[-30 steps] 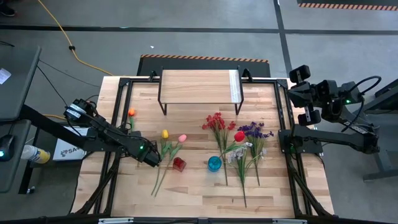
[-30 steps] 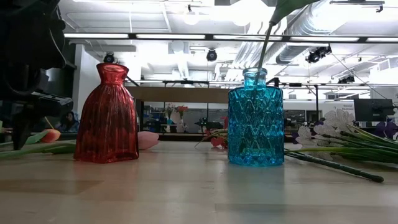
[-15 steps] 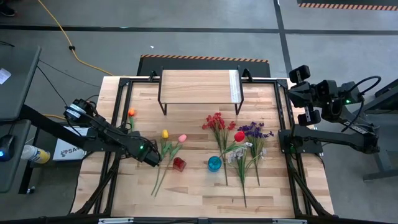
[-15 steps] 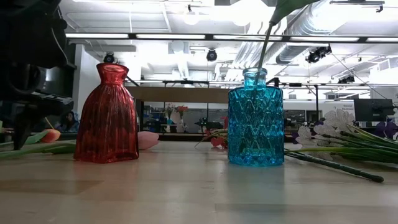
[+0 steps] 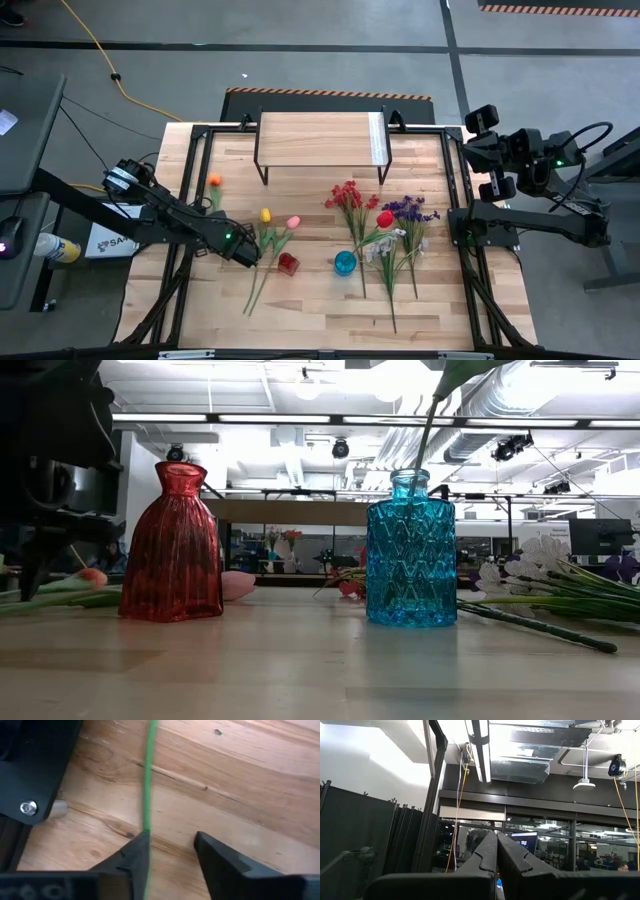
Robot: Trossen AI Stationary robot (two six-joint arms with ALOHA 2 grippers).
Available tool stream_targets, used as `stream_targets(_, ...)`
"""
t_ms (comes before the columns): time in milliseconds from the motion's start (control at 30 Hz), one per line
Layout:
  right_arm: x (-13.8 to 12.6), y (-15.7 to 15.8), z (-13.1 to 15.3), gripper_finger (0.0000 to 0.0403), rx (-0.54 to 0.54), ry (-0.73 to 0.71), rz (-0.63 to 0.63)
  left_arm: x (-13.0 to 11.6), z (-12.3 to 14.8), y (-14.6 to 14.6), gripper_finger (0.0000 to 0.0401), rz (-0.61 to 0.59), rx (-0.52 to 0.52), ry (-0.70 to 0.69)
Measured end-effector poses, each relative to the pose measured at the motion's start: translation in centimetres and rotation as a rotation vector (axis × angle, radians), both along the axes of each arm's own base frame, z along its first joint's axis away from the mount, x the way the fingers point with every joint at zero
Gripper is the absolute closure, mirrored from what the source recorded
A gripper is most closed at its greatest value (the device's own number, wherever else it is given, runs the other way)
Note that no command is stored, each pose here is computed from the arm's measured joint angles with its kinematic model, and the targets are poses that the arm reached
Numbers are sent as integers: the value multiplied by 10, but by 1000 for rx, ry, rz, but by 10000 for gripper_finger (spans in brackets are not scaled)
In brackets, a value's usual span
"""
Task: Pick and place flowers into a vace then onto a shelf
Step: Put the orange flower into the blue vase
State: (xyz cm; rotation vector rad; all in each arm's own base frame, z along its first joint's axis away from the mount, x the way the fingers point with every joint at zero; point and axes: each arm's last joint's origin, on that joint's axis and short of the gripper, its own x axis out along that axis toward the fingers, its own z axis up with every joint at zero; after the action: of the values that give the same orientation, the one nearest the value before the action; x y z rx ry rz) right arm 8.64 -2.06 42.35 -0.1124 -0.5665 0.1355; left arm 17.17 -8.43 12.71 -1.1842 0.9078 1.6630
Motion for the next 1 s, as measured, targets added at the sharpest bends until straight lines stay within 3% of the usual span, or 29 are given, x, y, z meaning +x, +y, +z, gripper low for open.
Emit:
stream_targets(333,0,0,0,402,0,0,0,3,-1,-1,321,15,7,-44)
stream_targets(500,0,0,0,402,0,0,0,5,3,-2,352,12,7,-51)
stream_targets(700,0,0,0,402,0,1,0,19,22,-8,347,-26,21,-80)
stream_targets(1000,0,0,0,402,0,0,-2,24,46,-10,288,-124,59,-12)
